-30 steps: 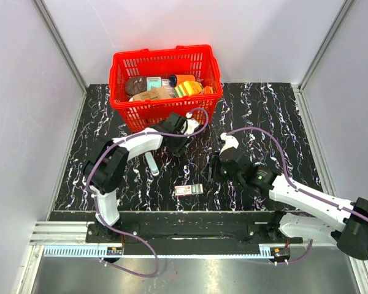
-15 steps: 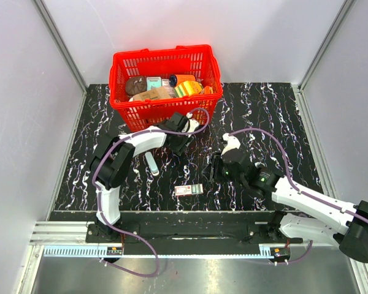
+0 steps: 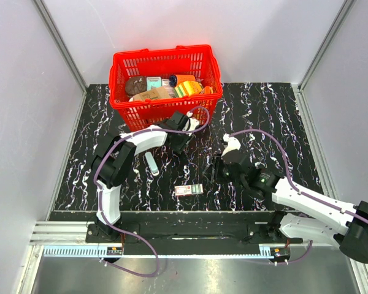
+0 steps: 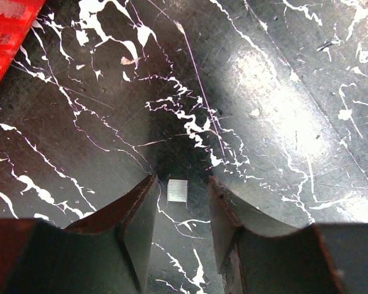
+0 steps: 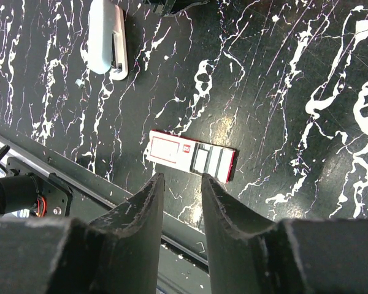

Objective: Unload the staples from the stapler

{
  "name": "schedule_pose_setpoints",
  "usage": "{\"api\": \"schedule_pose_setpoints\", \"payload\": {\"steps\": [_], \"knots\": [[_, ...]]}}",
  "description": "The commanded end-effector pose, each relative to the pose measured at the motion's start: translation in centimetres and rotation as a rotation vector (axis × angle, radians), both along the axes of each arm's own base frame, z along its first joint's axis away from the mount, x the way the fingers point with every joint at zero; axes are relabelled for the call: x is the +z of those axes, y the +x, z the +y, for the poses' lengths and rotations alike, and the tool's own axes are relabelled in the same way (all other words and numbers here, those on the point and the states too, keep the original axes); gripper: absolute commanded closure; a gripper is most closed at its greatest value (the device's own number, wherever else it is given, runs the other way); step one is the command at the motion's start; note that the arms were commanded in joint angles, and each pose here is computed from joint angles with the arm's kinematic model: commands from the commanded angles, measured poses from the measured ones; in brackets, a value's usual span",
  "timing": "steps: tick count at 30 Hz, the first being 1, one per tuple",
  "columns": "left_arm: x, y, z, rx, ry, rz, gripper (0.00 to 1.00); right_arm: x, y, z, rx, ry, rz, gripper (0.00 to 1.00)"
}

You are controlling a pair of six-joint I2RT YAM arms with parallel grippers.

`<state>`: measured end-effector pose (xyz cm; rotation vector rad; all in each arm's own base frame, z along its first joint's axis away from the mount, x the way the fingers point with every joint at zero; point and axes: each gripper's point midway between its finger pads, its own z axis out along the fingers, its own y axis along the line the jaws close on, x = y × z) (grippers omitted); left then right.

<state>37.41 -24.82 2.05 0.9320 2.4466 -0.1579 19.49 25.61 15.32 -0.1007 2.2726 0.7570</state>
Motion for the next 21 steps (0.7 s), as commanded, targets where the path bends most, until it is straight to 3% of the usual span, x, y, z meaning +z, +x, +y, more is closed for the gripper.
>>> {"api": "schedule_pose_setpoints", "payload": {"steps": [1,8,21], "knots": [[0.2,0.1,0.6,0.034,-0.013,0.005,0.58,1.3,0.4,0.0,0.000,0.041,-0.036,0.64],[0.0,-1.0,0.5,0.023,-0.034,0.040,0.61,1.2,0.4,-0.2,-0.006,0.038,-0.035,0.66],[-0.3,-1.6,1.2,0.028,-0.020,0.041,0.79,1.3,0.4,-0.6,-0.017,0.033,-0.034,0.69]]}}
